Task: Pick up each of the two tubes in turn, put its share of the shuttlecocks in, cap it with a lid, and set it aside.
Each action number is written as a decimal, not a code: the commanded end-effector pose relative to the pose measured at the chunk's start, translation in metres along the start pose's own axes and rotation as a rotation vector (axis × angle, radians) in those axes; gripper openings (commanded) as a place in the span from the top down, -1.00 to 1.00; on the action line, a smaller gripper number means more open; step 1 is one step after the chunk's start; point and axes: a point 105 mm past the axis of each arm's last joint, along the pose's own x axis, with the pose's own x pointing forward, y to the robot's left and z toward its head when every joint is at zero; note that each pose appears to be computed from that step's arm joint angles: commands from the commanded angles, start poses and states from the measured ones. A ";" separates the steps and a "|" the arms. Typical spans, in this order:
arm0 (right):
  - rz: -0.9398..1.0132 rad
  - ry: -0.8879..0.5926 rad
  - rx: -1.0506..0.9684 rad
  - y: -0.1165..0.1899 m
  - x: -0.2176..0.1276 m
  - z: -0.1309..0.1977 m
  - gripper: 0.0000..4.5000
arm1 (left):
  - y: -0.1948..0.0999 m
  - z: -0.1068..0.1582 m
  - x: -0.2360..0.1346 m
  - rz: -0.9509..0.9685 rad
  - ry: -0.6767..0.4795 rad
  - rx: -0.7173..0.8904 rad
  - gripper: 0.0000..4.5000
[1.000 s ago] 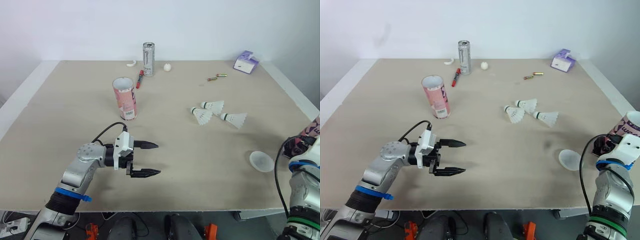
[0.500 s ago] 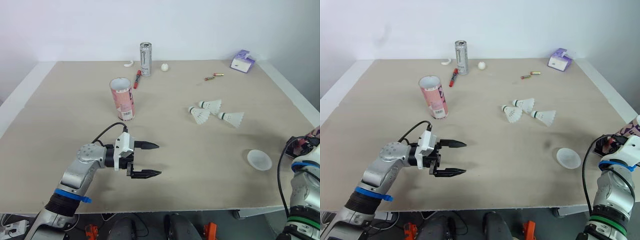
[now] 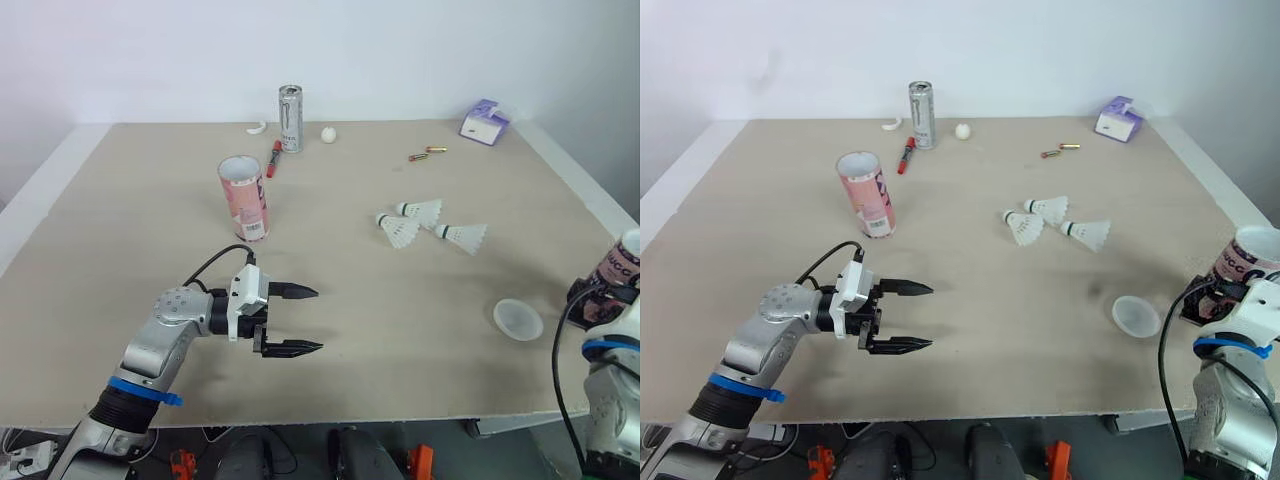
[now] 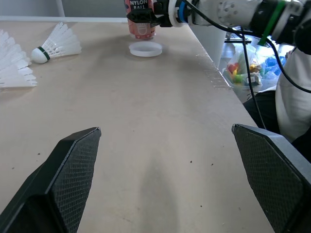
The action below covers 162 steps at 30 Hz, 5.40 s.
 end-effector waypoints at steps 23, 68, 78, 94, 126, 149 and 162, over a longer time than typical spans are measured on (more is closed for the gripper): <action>0.061 0.027 0.015 0.017 -0.044 0.014 -0.99 | 0.003 0.007 0.002 -0.013 -0.017 0.015 -1.00; 1.795 -0.280 -0.159 0.270 -0.096 0.065 -0.99 | 0.099 -0.016 -0.102 1.132 0.064 -0.052 -1.00; 1.758 -0.295 -0.182 0.274 -0.092 0.065 -0.99 | 0.126 -0.019 -0.087 1.104 0.059 -0.104 -1.00; 1.713 -0.306 -0.206 0.272 -0.088 0.068 -0.99 | 0.158 -0.020 -0.073 1.087 0.097 -0.093 -1.00; 1.698 -0.301 -0.234 0.265 -0.088 0.069 -0.99 | 0.195 -0.014 -0.049 1.036 0.118 -0.085 -1.00; 1.674 -0.296 -0.217 0.249 -0.099 0.071 -1.00 | 0.167 0.003 -0.044 0.730 0.170 0.194 -0.36; 1.693 -0.277 -0.207 0.236 -0.132 0.068 -1.00 | 0.089 0.009 -0.004 0.136 0.369 0.353 -0.36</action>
